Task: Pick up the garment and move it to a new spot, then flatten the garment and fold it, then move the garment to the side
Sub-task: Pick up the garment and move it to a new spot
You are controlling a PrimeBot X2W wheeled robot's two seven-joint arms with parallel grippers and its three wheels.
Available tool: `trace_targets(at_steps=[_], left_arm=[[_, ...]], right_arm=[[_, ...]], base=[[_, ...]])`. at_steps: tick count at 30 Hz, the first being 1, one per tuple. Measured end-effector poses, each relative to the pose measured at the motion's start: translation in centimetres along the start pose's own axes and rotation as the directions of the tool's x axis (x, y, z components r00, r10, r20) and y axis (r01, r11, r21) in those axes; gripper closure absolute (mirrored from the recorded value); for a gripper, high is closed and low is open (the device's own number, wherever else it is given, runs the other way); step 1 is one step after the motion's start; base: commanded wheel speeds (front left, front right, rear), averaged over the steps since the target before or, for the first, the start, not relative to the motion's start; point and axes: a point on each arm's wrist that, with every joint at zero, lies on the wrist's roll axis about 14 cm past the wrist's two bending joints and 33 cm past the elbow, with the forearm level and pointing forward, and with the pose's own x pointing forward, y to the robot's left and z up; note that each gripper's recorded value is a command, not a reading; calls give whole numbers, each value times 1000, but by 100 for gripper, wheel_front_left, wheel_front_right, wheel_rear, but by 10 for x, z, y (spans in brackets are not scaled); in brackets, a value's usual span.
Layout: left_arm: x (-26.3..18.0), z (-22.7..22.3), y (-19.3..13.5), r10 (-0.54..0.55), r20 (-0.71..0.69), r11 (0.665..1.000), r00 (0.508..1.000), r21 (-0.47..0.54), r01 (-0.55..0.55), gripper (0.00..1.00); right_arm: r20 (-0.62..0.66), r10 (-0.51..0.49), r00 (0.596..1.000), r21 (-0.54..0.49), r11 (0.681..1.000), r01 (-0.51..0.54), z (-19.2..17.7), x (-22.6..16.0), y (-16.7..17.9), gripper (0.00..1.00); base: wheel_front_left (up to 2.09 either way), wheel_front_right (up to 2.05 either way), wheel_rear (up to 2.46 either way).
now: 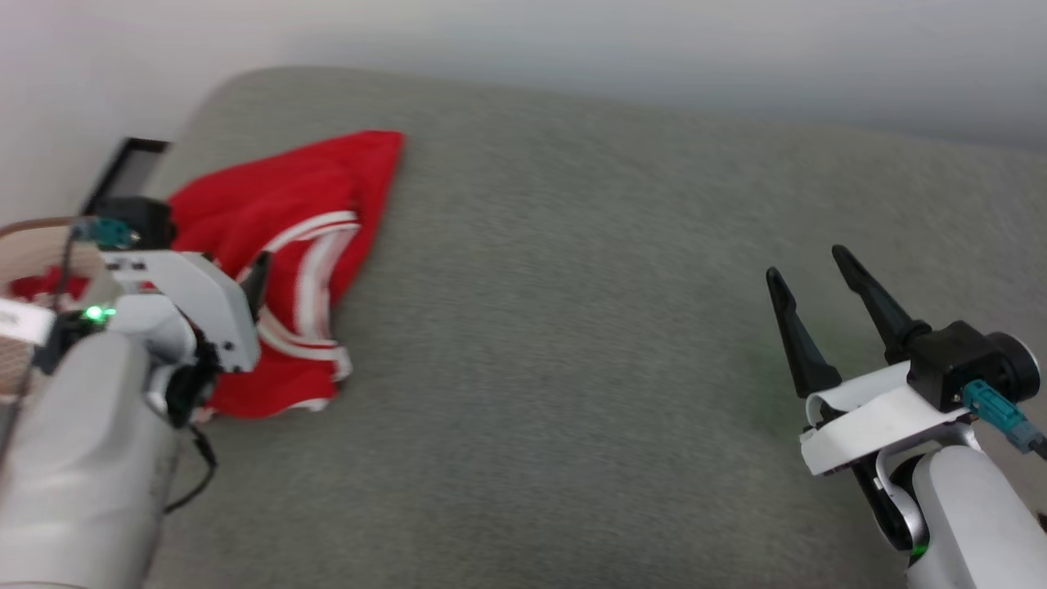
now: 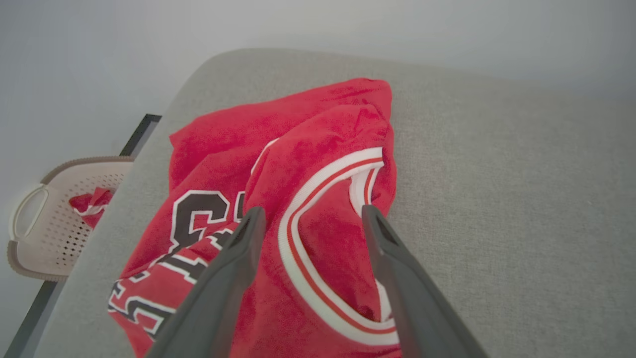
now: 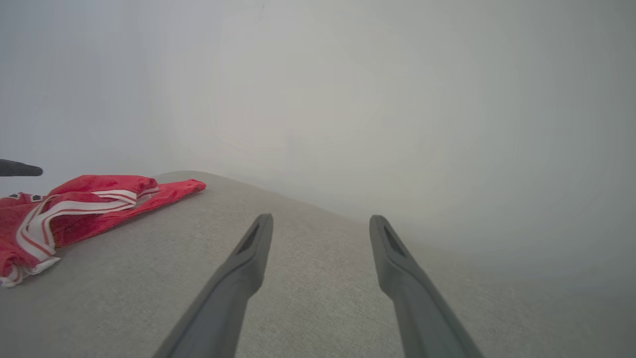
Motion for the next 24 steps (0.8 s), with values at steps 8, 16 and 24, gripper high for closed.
trace_targets(at_steps=[8,16,24], left_arm=[[52,-60,-14,-36,-350,998,936,-53,18,0],[87,-100,-26,-34,-509,999,860,-42,14,0],[99,-89,-36,-45,-403,999,914,-12,44,100]], right_arm=[[-65,-131,989,-2,991,131,-29,-22,-51,0],[-144,-202,969,-3,979,204,-60,-40,-75,0],[-160,-210,965,-10,977,211,-61,-48,-75,0]], base=[[0,0,0],[0,0,0],[0,0,0]])
